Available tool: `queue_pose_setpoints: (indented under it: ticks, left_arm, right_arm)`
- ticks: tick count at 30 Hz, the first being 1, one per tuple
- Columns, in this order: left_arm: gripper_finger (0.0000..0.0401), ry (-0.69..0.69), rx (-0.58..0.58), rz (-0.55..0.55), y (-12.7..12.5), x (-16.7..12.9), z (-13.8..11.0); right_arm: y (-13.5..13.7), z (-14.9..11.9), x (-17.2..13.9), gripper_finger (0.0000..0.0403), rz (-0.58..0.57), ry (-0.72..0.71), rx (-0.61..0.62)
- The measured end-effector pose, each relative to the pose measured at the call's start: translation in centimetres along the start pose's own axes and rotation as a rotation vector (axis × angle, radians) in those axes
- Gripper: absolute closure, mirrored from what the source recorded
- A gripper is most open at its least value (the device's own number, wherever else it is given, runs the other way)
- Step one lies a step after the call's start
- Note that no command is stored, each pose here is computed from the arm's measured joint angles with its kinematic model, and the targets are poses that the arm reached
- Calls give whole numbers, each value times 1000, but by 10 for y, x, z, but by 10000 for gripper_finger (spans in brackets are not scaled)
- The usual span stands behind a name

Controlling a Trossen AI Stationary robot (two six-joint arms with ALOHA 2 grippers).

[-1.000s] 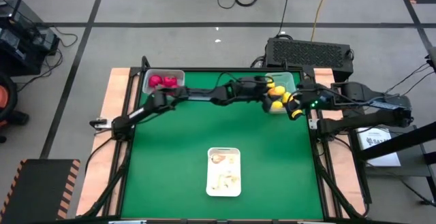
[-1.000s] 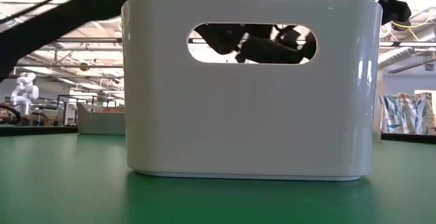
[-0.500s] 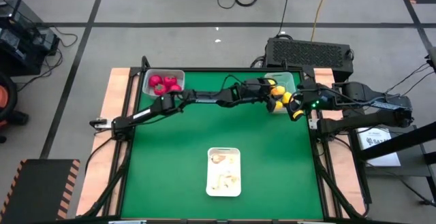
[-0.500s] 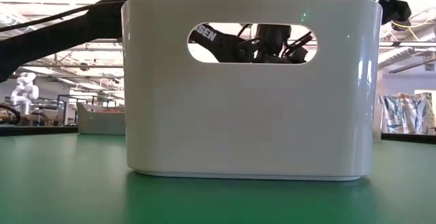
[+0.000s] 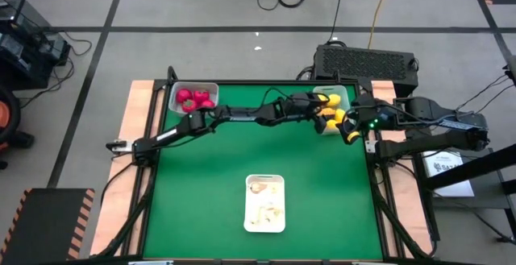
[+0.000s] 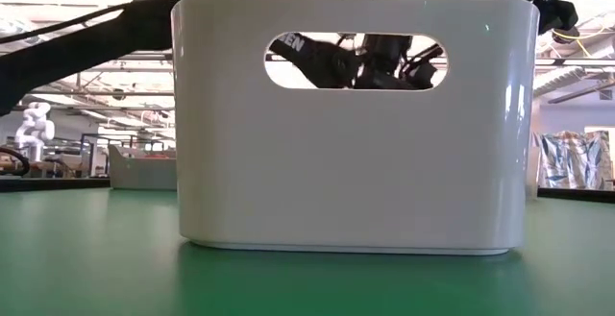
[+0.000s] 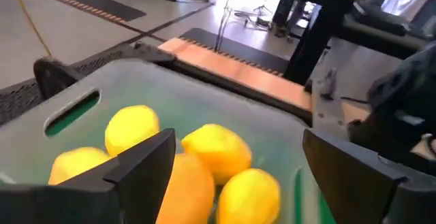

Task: Sort produce into baskets
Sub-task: Return to Home Position

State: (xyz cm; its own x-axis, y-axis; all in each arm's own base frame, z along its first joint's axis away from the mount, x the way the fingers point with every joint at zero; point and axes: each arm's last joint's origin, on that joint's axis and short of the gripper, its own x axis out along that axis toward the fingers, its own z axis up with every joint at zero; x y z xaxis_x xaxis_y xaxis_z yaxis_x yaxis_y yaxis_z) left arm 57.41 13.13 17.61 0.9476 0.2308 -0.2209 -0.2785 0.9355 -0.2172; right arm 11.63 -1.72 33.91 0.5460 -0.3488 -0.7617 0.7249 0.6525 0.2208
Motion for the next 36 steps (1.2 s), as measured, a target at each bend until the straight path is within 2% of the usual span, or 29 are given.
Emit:
queue_pose_setpoints:
  ticks: [4, 10, 15, 21, 27, 32, 36]
  left_arm:
    - [72, 87, 9, 14, -6, -17, 25]
    - [72, 363, 35, 60, -13, -63, 59]
    - [72, 580, 126, 101, -22, -118, 91]
    - [72, 787, 276, 236, -38, -190, 121]
    - [72, 832, 328, 324, -54, -255, 146]
    - [72, 759, 296, 351, -66, -310, 161]
    - [72, 691, 279, 377, -72, -349, 159]
  right_arm:
    - [-2, -1, -3, 124, 15, -5, -4]
    - [-8, -3, -12, 124, 43, -36, -2]
    - [-11, -5, -17, 124, 68, -59, 9]
    - [-8, -2, -19, 124, 112, -85, 19]
    - [5, 2, -19, 124, 206, -118, -2]
    - [19, 5, -17, 124, 287, -156, -18]
    - [35, 9, -7, 124, 371, -231, -45]
